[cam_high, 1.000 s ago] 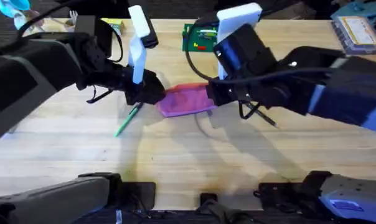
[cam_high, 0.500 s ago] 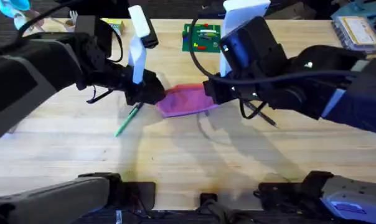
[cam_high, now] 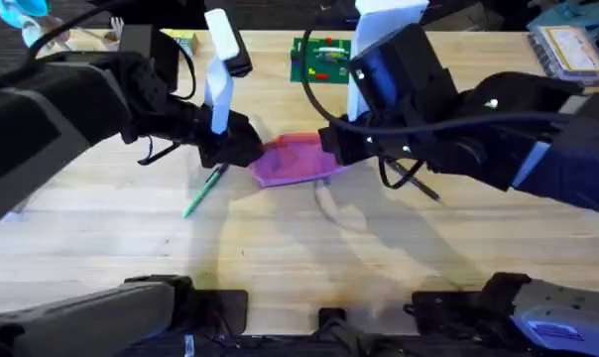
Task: Unzip the bag, pick up the pens from the table one at a time and place them inside, then zip the bag closed.
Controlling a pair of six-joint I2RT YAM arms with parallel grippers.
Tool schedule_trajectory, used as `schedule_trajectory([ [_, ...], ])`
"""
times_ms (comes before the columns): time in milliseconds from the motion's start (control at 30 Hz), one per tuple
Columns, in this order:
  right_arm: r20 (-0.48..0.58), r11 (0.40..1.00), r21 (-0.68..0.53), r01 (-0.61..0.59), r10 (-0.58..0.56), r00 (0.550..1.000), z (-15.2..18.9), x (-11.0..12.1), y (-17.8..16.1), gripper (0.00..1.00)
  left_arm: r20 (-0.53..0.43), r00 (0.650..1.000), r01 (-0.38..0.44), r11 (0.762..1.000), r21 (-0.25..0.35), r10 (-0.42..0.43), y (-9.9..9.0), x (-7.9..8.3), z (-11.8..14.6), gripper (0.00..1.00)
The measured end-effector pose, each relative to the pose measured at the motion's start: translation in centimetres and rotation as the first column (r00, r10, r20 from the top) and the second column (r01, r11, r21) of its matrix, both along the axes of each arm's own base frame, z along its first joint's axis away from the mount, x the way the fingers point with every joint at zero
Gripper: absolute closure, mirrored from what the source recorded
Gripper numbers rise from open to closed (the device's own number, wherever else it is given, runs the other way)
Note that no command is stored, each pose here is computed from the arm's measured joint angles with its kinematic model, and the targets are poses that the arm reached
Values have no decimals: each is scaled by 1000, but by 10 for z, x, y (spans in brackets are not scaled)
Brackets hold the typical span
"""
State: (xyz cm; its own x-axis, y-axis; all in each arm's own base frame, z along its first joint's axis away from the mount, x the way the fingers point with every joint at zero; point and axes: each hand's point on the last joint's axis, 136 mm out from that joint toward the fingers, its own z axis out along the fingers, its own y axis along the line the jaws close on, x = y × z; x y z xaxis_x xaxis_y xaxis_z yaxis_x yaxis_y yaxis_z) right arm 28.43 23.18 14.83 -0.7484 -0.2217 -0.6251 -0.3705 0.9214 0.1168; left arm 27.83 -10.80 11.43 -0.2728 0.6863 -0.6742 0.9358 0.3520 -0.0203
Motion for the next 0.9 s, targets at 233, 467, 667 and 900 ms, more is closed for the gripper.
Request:
schedule_trajectory([
  [233,15,999,27,-24,24,1000,4,-1,10,971,0,1000,-1,1000,3,1,1,0,0,959],
  [467,17,998,41,-42,41,999,6,-7,19,971,3,1000,-4,1000,8,4,1,1,-1,959],
  [667,17,998,61,-24,23,1000,4,-2,24,972,3,1000,-5,1000,10,5,2,1,-1,959],
  [900,-9,998,69,-8,8,1000,-10,2,31,971,3,1000,-8,1000,13,8,3,2,-1,959],
])
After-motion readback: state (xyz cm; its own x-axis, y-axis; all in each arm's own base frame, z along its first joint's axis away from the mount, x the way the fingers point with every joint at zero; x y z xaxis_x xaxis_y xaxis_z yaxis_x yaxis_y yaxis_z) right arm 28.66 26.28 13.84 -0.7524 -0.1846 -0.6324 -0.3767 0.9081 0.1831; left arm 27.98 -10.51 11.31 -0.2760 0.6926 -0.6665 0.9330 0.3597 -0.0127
